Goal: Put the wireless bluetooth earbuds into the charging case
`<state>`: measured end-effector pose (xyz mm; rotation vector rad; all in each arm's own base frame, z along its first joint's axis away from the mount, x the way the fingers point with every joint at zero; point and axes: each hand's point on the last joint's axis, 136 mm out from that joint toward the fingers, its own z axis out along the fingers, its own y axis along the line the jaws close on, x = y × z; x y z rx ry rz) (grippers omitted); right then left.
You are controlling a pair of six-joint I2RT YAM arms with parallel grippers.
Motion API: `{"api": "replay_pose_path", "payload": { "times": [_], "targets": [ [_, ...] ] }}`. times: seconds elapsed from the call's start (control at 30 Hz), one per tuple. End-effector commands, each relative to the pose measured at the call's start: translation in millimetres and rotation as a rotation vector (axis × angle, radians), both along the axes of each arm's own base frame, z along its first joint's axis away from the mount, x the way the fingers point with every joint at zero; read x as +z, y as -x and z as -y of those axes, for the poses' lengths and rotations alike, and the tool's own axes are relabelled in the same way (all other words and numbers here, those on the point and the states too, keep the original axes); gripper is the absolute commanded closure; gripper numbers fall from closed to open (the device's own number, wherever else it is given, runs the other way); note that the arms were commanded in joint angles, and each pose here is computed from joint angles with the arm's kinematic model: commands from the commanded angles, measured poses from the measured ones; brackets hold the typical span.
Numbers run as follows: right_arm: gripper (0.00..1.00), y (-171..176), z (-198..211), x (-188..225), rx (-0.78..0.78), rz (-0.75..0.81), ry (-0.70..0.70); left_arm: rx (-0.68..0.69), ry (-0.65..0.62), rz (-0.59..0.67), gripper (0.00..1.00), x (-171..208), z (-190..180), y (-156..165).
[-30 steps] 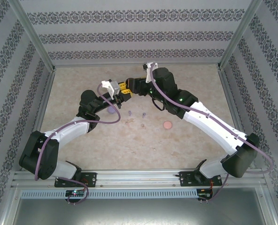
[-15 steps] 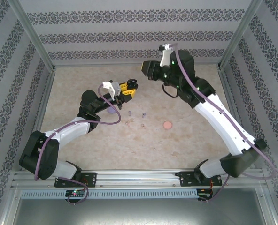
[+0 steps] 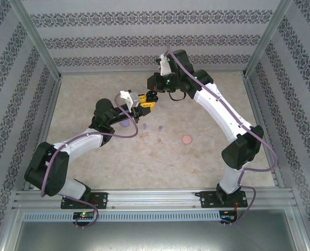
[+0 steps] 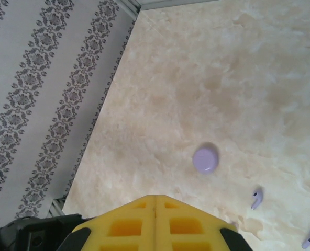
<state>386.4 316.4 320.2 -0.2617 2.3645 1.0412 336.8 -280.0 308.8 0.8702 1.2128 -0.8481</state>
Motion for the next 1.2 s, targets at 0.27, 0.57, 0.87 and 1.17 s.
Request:
{"api": "replay_pose_path", "payload": {
  "times": [0.27,0.57,0.87,1.17],
  "targets": [
    [0.99,45,83,5,-0.247,0.044,0.001,0.021,0.054,-0.042,1.00,9,10,-20],
    [0.77,47,196,-70,-0.642,0.000,0.065,0.091,0.091,-0.626,1.00,-74,36,-90],
    [0.46,68,230,-107,-0.732,-0.053,0.112,0.190,0.085,-1.144,1.00,-162,92,-133],
    [0.39,71,228,-125,-0.713,-0.100,0.135,0.336,0.051,-1.422,0.99,-227,100,-152]
  ]
}}
